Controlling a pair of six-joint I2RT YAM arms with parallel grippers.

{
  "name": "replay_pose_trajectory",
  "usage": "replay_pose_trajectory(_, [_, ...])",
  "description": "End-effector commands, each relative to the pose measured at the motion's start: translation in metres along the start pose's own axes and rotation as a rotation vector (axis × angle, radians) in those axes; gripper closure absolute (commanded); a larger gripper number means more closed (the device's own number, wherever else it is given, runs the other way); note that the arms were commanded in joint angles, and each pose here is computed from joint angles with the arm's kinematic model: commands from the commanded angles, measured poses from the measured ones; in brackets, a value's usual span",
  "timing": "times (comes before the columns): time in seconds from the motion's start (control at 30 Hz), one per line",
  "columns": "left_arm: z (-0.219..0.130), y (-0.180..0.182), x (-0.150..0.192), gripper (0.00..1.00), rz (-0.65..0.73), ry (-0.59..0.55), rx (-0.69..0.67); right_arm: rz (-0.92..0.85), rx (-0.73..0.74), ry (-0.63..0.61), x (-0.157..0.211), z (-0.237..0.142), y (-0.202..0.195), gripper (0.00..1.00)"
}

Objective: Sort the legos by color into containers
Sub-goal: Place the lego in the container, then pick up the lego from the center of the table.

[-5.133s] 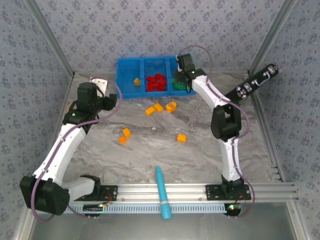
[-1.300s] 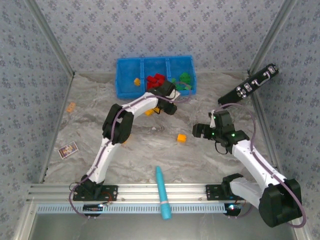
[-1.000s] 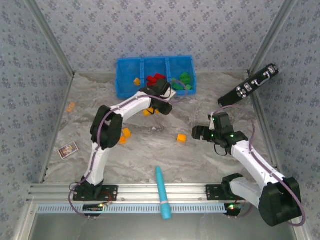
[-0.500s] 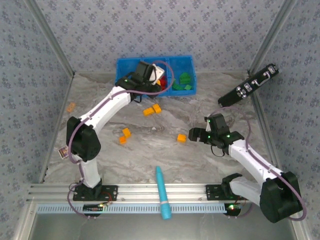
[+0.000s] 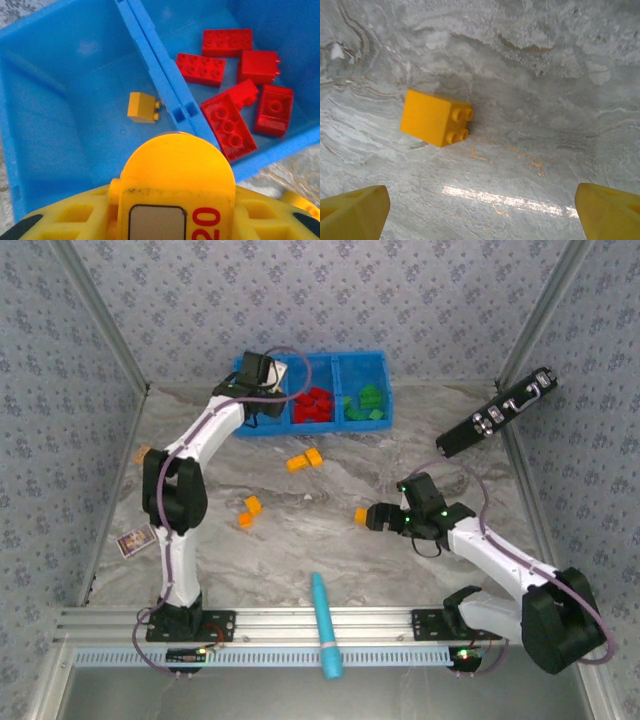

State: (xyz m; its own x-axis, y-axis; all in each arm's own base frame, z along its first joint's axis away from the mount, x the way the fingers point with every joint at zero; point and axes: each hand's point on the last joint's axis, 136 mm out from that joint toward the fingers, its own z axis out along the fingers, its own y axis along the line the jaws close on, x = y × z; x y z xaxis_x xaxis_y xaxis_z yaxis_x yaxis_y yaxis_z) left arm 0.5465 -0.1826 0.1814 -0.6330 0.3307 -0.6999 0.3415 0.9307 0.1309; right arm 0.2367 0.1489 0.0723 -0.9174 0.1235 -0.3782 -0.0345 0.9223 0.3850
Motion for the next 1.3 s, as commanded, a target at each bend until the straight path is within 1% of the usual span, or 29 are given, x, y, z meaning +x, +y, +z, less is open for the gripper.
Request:
replay_pose_trajectory(0.0, [0.012, 0.014, -0.013, 0.65, -0.075, -0.026, 0.018, -0.001, 0.019, 0.052, 0.001, 0.000, 0.007, 0.03])
replay_pose_trajectory(0.2, [0.036, 0.035, -0.007, 0.65, -0.144, -0.001, 0.037, -0.022, 0.031, 0.094, 0.001, 0.012, 0.016, 0.03])
replay_pose_trajectory(0.4, [0.061, 0.030, 0.005, 0.63, -0.177, 0.069, 0.101, -0.026, 0.040, 0.105, -0.006, 0.022, 0.025, 0.02])
replay_pose_trajectory(0.57, [0.071, 0.025, 0.010, 0.55, -0.182, 0.082, 0.128, -0.051, 0.058, 0.105, -0.017, 0.025, 0.030, 0.02])
replay_pose_trajectory(0.73, [0.072, 0.024, 0.009, 0.46, -0.165, 0.088, 0.133, -0.104, 0.101, 0.136, -0.029, 0.034, 0.028, 0.02])
replay_pose_trajectory(0.87, [0.064, 0.024, 0.006, 0.41, -0.147, 0.087, 0.139, -0.105, 0.117, 0.177, -0.030, 0.044, 0.028, 0.02])
replay_pose_trajectory(1.0, [0.047, 0.026, -0.003, 0.37, -0.120, 0.071, 0.139, -0.082, 0.141, 0.219, -0.025, 0.055, 0.026, 0.02])
replay_pose_trajectory(1.1, [0.024, 0.028, -0.011, 0.37, -0.104, 0.060, 0.138, -0.061, 0.161, 0.235, -0.022, 0.061, 0.024, 0.03])
replay_pose_trajectory(1.27, [-0.034, 0.035, -0.032, 0.35, -0.077, -0.017, 0.112, -0.053, 0.179, 0.250, -0.020, 0.068, 0.025, 0.06])
